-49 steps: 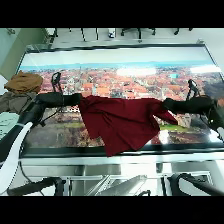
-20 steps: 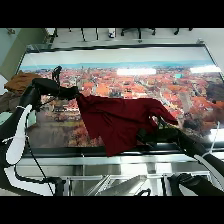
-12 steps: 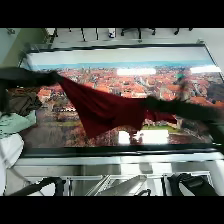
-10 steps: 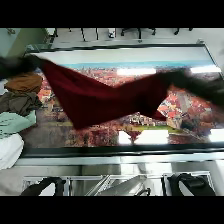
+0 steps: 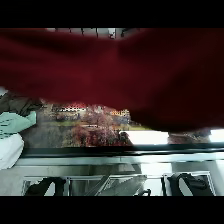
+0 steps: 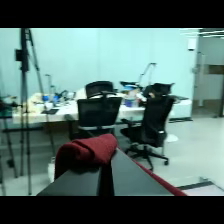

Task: Fold the shirts.

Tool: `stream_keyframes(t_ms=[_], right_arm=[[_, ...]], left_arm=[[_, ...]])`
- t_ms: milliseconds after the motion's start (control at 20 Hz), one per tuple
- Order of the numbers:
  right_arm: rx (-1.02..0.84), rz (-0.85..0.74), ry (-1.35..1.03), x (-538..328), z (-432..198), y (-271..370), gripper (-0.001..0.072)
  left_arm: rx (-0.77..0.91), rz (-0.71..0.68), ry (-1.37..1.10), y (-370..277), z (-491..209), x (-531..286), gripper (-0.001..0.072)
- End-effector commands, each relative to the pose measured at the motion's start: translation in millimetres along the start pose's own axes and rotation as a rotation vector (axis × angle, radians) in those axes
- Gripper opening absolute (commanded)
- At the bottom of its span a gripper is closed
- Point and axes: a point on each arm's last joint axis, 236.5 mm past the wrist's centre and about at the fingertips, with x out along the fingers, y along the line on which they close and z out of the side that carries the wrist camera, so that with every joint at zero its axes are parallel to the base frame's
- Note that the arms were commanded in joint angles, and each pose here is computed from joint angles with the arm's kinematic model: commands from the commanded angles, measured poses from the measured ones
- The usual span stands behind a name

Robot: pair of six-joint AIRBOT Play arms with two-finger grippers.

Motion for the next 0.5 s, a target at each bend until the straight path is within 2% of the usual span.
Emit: stream_keyframes(t_ms=[0,100,250,450], right_arm=[[-0.051,-0.018,0.095,6,-19,-9,0.0024],[0.035,0.001,0.250,30,-73,-30,0.0024],[0.225,0.006,0.491,65,-189,-70,0.0024],[0.518,-0.110,0.807,75,-415,-125,0.0024]], left_arm=[[-0.031,0.117,0.154,29,-32,3,0.0014],[-0.106,0.102,0.312,47,-91,42,0.0014],[-0.243,0.088,0.634,76,-229,100,0.0014],[-0.375,0.082,1.056,91,-467,134,0.0014]])
